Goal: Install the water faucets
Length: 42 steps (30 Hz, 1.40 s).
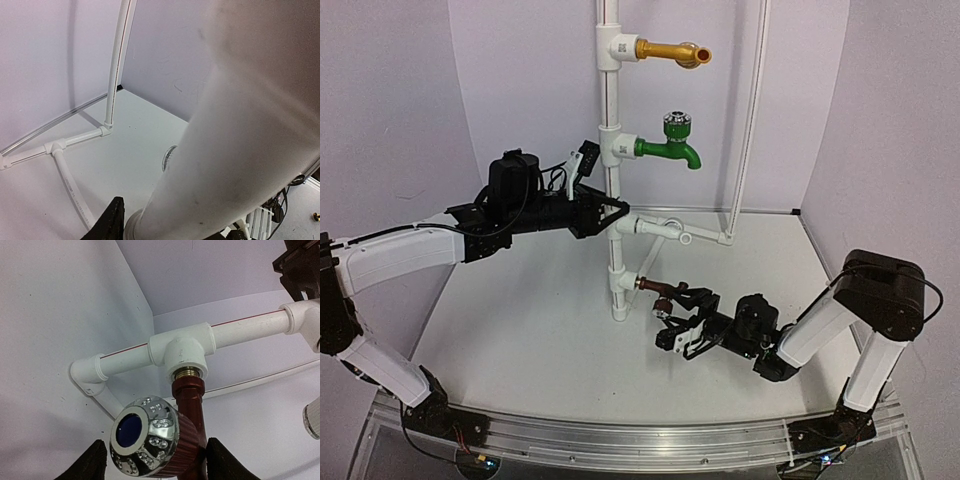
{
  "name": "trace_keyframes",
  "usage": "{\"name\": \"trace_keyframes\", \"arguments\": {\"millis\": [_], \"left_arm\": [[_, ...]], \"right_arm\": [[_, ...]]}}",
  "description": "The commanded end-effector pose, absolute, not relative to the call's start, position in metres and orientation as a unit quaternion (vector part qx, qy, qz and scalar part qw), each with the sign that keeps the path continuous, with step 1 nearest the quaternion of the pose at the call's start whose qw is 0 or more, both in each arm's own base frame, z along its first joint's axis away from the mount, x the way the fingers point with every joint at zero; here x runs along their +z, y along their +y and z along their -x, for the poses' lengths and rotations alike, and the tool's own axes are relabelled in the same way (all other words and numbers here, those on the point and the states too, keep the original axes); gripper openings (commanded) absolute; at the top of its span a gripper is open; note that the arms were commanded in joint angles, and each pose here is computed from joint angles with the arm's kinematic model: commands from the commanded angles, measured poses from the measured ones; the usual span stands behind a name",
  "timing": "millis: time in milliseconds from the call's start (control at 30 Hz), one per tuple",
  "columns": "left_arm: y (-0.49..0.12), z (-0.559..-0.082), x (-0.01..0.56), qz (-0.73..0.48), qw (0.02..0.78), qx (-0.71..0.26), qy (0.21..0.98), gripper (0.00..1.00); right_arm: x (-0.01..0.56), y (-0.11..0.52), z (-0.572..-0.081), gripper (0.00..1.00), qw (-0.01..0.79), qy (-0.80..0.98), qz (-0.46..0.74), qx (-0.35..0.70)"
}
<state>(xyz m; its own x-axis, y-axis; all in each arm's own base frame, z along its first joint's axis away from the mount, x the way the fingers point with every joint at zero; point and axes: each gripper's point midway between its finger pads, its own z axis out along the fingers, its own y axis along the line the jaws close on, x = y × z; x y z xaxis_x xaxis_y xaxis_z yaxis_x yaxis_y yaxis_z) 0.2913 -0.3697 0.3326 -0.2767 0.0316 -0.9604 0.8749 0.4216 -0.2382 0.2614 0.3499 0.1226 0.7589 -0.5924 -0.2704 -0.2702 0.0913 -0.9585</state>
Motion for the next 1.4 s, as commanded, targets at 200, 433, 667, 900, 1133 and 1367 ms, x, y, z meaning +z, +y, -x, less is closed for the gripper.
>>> {"name": "trace_keyframes", "arguments": {"millis": [200,433,667,900,1133,1367], "left_arm": [[-0.369,-0.265,0.351,-0.295,0.442,-0.495,0.688,0.0],[-0.369,-0.265,0.35,-0.295,0.442,-0.494,0.688,0.0],[-0.369,-0.265,0.351,-0.295,0.442,-0.494,0.688,0.0],[-0.369,-0.265,0.35,-0.296,0.442,-0.495,0.687,0.0],[-0.369,-0.265,0.35,-0.296,0.442,-0.494,0.687,0.0],[-0.369,-0.264,0.351,-0.297,0.443,-0.494,0.687,0.0]], "right_arm": [[0.238,0.338,-0.252,0.59,0.819,0.268,0.495,-0.108],[0.239,0.339,-0.249,0.55,0.821,0.269,0.495,-0.09],[0.246,0.337,-0.251,0.51,0.826,0.28,0.484,-0.072],[0.249,0.337,-0.252,0.48,0.827,0.288,0.48,-0.056],[0.256,0.335,-0.254,0.46,0.828,0.313,0.466,-0.018],[0.256,0.337,-0.253,0.4,0.813,0.338,0.473,0.03]]}}
